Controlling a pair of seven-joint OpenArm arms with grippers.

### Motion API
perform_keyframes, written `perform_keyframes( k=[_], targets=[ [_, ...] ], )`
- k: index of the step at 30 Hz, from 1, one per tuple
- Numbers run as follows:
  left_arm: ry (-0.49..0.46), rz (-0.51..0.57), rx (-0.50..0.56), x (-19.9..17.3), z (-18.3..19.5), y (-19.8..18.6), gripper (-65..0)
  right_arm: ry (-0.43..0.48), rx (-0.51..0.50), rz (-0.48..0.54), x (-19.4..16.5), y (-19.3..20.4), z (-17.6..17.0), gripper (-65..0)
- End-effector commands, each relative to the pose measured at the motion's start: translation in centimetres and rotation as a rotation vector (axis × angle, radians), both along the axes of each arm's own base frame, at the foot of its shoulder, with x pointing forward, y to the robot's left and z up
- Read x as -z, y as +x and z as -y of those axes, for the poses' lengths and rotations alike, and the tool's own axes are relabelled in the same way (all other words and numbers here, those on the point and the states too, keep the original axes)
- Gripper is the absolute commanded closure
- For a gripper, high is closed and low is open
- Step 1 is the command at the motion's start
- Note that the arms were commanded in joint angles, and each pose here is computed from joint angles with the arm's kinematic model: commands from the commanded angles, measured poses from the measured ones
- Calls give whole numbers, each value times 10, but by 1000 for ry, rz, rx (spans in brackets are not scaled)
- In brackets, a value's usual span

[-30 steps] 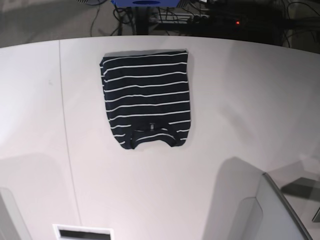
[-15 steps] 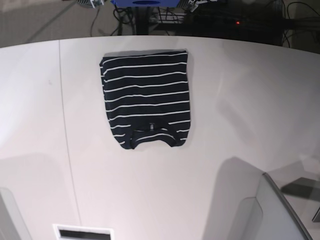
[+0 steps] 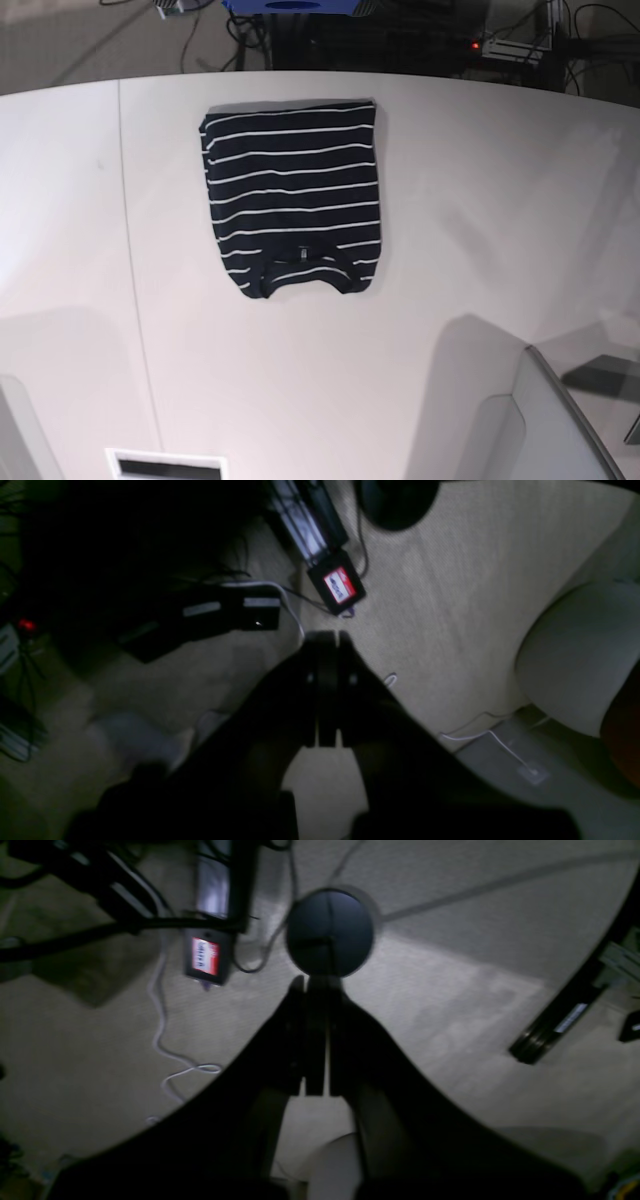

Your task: Layout the t-shirt on the table in an organized manner, then fold the t-shirt properly

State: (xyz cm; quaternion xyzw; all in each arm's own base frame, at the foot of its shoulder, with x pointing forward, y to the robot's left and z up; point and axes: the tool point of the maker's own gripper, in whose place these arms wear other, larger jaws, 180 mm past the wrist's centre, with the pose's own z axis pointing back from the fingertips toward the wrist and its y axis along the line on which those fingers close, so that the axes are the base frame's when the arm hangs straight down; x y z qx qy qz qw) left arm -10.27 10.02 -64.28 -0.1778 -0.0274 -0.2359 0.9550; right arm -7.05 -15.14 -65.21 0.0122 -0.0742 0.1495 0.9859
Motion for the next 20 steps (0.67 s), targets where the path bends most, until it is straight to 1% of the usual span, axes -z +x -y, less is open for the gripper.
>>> perform_keyframes(
  k=[1,6,8,11,20],
  targets=[
    [-4,-21,-3,-3,0,-14,0,-12,-7,-28,-2,-17,6,-8],
    [-20,-14,-7,-3,10,-11,0,-18,-9,-28,-2,-17,10,-8],
    [-21,5,-7,-1,11,2,0,-36,-14,-26,-3,-16,23,-8],
    [-24,11,-8,0,13,6,0,-46,-18,-10,-3,-6,29,-8],
    [-23,17,-7,0,12,10,0,-40,-14,9,-1,7,25,-8]
  ],
)
